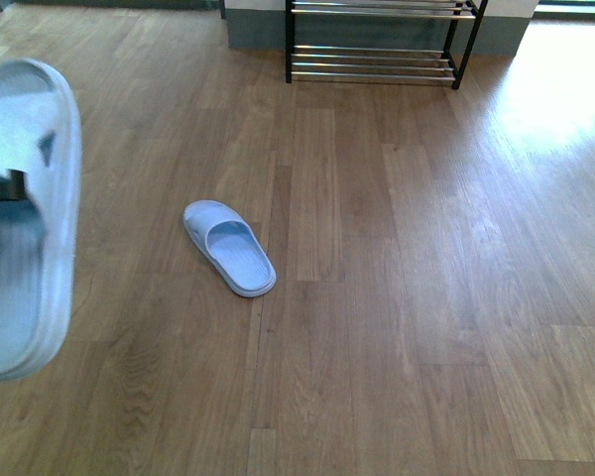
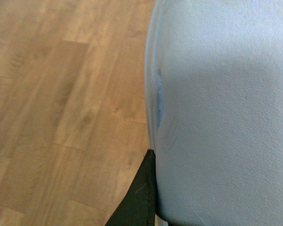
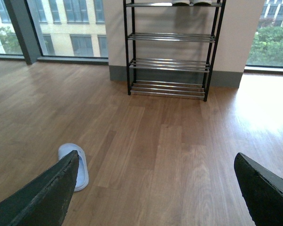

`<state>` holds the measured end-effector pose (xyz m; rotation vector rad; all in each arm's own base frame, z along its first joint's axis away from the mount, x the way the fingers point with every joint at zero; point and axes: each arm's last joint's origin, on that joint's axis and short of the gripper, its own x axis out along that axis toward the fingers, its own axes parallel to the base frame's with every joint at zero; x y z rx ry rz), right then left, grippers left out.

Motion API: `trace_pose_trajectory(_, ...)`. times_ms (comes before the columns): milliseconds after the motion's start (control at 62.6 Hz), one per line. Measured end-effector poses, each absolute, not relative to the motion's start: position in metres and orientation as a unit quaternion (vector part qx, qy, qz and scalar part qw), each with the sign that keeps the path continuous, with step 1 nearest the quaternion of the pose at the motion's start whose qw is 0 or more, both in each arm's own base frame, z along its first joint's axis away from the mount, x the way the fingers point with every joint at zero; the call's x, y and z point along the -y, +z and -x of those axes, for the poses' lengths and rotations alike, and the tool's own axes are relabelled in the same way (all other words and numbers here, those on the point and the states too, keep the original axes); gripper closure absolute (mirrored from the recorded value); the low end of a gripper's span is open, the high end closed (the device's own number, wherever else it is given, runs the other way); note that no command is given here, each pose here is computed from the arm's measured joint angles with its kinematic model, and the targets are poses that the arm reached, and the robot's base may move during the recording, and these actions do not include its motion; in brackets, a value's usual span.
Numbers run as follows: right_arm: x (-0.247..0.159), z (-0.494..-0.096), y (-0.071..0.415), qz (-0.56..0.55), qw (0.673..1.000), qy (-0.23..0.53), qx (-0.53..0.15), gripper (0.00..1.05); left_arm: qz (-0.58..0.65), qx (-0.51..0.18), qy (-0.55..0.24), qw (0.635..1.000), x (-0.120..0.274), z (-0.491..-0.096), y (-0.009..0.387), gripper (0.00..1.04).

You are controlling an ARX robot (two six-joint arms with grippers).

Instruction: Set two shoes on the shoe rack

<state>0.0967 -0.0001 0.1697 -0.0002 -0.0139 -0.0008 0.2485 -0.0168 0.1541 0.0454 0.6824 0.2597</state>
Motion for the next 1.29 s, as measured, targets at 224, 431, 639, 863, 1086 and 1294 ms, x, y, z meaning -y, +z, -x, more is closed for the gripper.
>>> trace_pose_trajectory(224, 0.0, -0.097, 0.17, 0.0, 1.0, 0.0, 0.007, 0.09, -0.046, -0.232, 0.185, 0.954, 0.012, -0.187, 0.177, 1.03)
trace_pose_trajectory(431, 0.0, -0.097, 0.17, 0.0, 1.0, 0.0, 0.007, 0.09, -0.048, -0.138, 0.204, 0.968, 0.013, -0.158, 0.164, 1.03)
trace_pose_trajectory(639, 0.0, -0.097, 0.17, 0.0, 1.0, -0.001, 0.007, 0.09, -0.06, -0.106, 0.231, 0.965, 0.005, -0.164, 0.162, 1.03)
trace_pose_trajectory(863, 0.0, -0.097, 0.17, 0.0, 1.0, 0.0, 0.007, 0.09, -0.083, -0.122, 0.24, 0.959, 0.006, -0.164, 0.156, 1.03)
trace_pose_trajectory(1086, 0.0, -0.097, 0.17, 0.0, 1.0, -0.002, 0.007, 0.09, -0.086, -0.123, 0.24, 0.959, 0.006, -0.164, 0.155, 1.03)
trace_pose_trajectory(1294, 0.0, -0.097, 0.17, 0.0, 1.0, -0.001, 0.007, 0.09, -0.087, -0.124, 0.24, 0.959, 0.006, -0.163, 0.155, 1.03)
